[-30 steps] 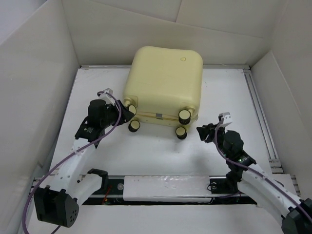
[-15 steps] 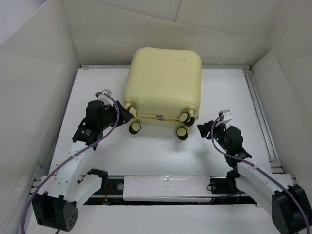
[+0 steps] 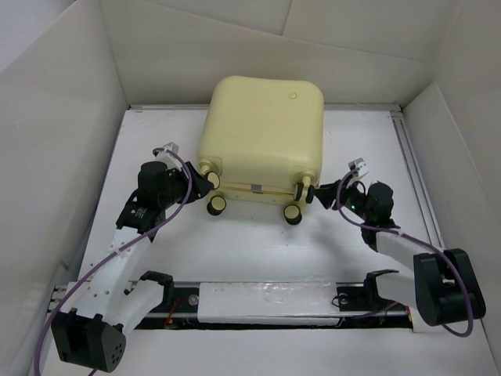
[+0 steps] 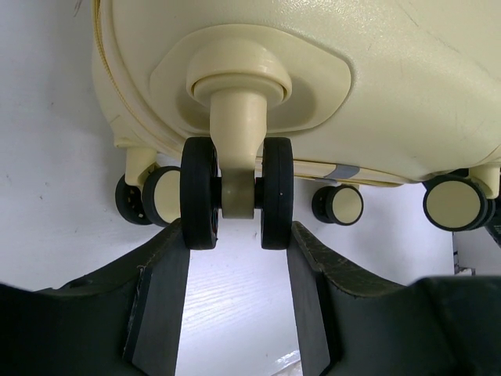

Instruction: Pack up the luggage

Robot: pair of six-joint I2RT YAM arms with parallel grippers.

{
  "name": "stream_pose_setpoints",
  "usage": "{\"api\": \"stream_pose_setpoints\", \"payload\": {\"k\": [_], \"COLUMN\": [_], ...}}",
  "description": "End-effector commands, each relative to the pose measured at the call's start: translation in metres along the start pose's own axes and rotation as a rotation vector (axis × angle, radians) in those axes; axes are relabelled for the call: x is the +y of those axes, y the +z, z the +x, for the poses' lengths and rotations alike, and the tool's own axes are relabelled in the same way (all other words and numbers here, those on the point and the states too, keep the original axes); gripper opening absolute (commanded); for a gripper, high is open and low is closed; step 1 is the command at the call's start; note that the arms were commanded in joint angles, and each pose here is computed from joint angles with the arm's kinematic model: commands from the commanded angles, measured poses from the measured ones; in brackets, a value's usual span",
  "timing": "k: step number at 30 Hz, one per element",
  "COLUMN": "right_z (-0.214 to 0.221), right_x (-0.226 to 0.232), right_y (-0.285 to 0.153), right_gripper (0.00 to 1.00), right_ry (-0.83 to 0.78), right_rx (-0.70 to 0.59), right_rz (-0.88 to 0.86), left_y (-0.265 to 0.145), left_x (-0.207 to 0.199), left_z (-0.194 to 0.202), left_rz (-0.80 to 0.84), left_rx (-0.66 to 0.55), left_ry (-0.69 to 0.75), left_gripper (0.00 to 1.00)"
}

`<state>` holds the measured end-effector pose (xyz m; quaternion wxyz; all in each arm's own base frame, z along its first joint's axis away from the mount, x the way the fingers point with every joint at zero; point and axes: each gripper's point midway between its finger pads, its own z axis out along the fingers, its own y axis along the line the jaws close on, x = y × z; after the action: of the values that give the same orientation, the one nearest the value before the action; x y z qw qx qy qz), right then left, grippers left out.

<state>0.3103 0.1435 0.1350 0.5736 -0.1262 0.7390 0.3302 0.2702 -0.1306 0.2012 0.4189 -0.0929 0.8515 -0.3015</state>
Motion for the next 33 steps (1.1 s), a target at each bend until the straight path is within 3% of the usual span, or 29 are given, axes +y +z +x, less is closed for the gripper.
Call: {"api": "stream_pose_setpoints", "payload": {"k": [1, 5, 9, 12, 14, 15, 26, 28, 29, 33], "right_z": [-0.026, -0.025, -0.021, -0.020, -0.019, -0.017, -0.018, -0.019, -0.016, -0.016], "right_x": [0.015, 0.016, 0.016, 0.012, 0.010, 0.006, -0.006, -0.007, -0.008, -0.006], "right_y": [0.006, 0.009, 0.007, 0.006, 0.008, 0.008, 0.017, 0.019, 0.020, 0.023], "right_gripper": [0.47, 0.36, 0.34, 0.27, 0.30, 0.38, 0.42, 0.37, 0.27, 0.13], "right_ry": [-0.095, -0.085, -0.058, -0.033, -0.026, -0.019, 0.015, 0.015, 0.030, 0.029], "right_rx": [-0.070, -0.061, -0.065, -0.074, -0.073, -0.069, -0.051, -0.051, -0.041, -0.038], "right_rz": [-0.124, -0.143, -0.131, -0.106, -0.080, -0.060, 0.005, 0.005, 0.007, -0.001], "left_y": [-0.024, -0.023, -0.022, -0.022, -0.022, -0.024, -0.024, -0.024, -0.024, -0.027], "left_x": [-0.049, -0.048, -0.048, -0.049, -0.049, -0.051, -0.050, -0.050, -0.050, -0.051], "left_z": [-0.058, -0.054, -0.051, -0.053, -0.053, -0.054, -0.052, -0.052, -0.052, -0.053], "left_rz": [0.171, 0.175, 0.184, 0.189, 0.189, 0.194, 0.189, 0.189, 0.189, 0.194], "left_rx": [-0.222, -0.209, -0.202, -0.209, -0.209, -0.217, -0.209, -0.209, -0.209, -0.217], "left_ry": [0.065, 0.064, 0.065, 0.068, 0.068, 0.070, 0.068, 0.068, 0.068, 0.070], "left_gripper": [0.00, 0.00, 0.00, 0.00, 0.00, 0.00, 0.00, 0.00, 0.00, 0.00]}}
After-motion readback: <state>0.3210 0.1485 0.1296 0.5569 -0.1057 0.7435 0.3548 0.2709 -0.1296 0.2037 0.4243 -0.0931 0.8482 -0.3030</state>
